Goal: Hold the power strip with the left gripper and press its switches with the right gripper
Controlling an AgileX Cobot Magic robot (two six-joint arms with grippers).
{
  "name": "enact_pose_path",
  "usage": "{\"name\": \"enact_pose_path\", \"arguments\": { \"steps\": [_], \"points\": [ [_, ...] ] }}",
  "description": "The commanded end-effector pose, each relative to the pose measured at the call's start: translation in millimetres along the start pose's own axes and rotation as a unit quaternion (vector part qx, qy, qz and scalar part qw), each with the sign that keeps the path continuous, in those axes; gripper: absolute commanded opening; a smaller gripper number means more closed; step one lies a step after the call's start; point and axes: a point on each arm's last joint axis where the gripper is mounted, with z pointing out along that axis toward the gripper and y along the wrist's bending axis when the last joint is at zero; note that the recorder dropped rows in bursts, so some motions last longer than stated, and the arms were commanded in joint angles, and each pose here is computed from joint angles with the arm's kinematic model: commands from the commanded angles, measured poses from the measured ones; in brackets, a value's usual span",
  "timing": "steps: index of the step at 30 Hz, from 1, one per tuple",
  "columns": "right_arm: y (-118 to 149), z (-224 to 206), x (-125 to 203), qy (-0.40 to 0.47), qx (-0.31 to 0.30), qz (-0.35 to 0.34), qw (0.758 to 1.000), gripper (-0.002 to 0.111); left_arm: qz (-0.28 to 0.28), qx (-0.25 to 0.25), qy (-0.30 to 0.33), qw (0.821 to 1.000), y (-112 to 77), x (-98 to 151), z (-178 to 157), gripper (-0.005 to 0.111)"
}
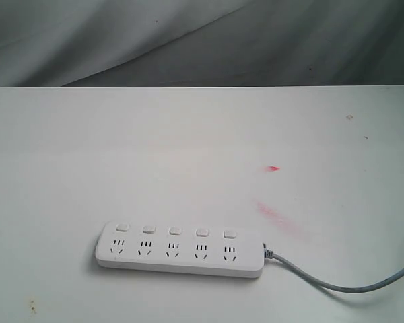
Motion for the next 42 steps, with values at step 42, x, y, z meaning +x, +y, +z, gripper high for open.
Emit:
{"name": "enact_pose_path", "arguments": {
  "steps": [42],
  "points": [
    [-0.5,0.1,0.9,0.001,0.004,-0.004,1.0,0.0,0.1,0.103,0.282,0.949,-14.5,-12.3,45.6,0.0]
  ]
}}
